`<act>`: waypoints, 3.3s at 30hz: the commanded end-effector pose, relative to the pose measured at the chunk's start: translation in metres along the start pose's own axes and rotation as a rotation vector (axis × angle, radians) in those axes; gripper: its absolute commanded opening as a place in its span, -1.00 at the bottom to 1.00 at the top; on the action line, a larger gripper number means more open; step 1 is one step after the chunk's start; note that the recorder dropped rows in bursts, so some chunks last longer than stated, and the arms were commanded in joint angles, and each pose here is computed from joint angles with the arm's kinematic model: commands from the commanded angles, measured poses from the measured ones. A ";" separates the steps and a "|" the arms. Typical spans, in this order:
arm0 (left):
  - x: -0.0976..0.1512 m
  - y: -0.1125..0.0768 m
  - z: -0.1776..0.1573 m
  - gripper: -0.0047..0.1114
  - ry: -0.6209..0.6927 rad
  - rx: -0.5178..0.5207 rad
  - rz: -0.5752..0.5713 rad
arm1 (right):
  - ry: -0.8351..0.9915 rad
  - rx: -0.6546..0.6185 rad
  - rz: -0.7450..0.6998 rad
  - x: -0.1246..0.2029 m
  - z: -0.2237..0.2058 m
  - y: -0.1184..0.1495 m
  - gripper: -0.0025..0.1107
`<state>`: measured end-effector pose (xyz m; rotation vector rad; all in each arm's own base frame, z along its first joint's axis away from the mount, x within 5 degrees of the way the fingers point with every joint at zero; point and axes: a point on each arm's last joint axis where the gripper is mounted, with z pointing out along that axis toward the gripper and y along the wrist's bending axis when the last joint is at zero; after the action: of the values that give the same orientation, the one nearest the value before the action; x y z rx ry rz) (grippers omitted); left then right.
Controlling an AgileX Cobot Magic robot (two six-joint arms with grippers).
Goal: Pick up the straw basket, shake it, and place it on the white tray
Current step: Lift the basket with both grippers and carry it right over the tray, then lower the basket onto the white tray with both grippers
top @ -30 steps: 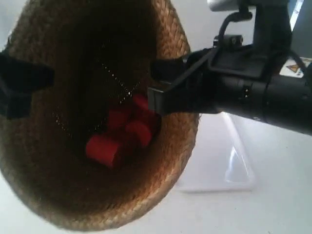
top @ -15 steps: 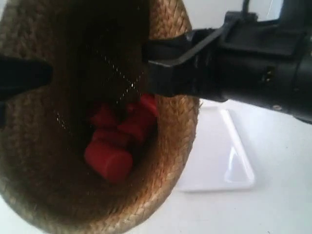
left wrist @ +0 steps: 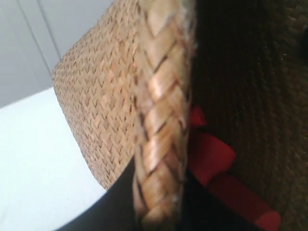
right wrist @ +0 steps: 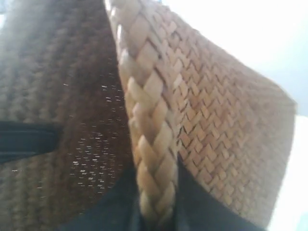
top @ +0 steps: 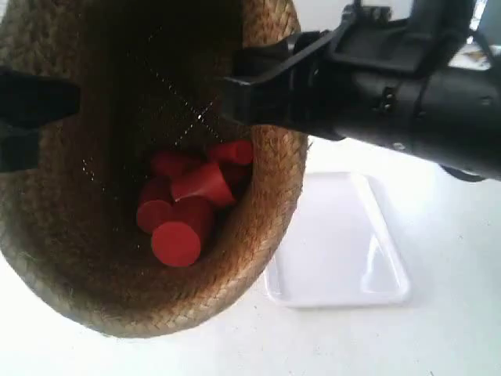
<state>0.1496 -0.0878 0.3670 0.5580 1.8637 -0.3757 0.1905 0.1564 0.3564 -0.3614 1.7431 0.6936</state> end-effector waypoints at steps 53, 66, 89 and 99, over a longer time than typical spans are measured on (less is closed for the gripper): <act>-0.002 0.007 0.026 -0.92 0.087 -0.007 -0.136 | 0.010 0.193 -0.057 0.018 -0.002 -0.044 -0.96; 0.006 0.038 0.060 -0.92 0.375 -0.100 -0.312 | 0.232 0.236 0.058 0.010 0.005 -0.091 -0.96; -0.060 0.014 0.125 -0.92 0.513 0.074 -0.362 | 0.636 0.547 0.016 -0.061 -0.009 -0.118 -0.96; -0.068 -0.001 0.178 -0.92 0.533 0.083 -0.409 | 0.797 0.608 0.095 -0.048 -0.019 -0.182 -0.96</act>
<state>0.3052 -0.1920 0.3594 0.3661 2.5289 -0.6267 0.2891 0.0134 0.3605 -0.1072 2.5923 0.0889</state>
